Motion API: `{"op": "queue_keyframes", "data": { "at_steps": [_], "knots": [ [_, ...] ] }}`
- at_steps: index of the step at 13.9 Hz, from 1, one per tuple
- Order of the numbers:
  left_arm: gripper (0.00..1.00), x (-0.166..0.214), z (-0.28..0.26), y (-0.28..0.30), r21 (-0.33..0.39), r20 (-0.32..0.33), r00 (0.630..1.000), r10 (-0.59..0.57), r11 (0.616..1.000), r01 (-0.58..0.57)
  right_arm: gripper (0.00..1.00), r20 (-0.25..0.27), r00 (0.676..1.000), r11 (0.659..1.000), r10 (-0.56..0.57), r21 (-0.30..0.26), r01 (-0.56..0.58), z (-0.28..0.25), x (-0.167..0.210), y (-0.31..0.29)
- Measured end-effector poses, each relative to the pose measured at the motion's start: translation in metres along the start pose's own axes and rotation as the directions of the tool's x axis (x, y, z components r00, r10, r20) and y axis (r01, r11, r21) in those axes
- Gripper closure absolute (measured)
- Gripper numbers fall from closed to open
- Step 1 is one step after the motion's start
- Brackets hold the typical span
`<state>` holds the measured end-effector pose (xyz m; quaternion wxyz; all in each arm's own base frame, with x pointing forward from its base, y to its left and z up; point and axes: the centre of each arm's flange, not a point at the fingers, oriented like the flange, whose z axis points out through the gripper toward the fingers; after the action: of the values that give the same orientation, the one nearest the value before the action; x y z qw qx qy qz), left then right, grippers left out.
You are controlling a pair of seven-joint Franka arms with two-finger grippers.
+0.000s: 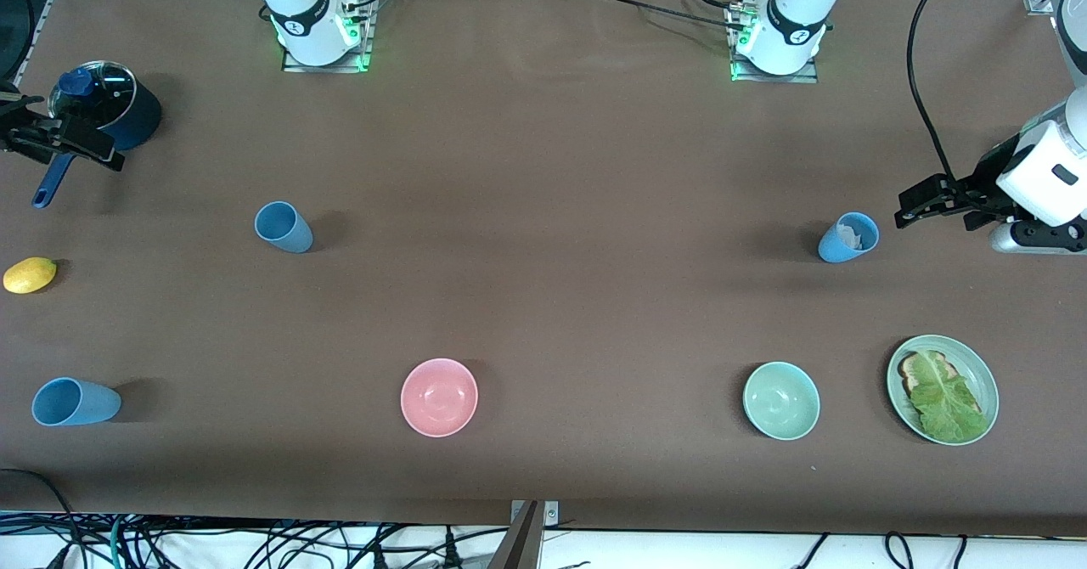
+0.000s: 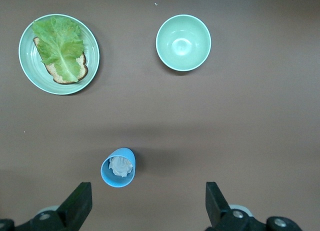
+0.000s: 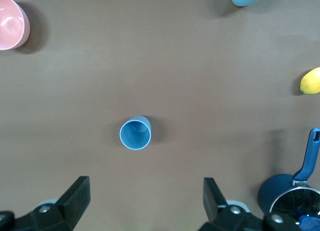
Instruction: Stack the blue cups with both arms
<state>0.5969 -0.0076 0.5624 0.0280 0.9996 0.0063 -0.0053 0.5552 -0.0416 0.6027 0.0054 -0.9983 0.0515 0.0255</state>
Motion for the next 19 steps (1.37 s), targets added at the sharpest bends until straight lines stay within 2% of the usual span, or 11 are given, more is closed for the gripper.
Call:
{"op": "queue_keyframes", "data": {
  "at_steps": [19],
  "knots": [
    [0.0,-0.0003,-0.0003,0.0037,0.0,-0.001,1.0,0.006,1.0,-0.006,0.0,-0.004,1.0,1.0,-0.001,0.0,0.001,-0.0009,0.0002,-0.0007]
  ]
}}
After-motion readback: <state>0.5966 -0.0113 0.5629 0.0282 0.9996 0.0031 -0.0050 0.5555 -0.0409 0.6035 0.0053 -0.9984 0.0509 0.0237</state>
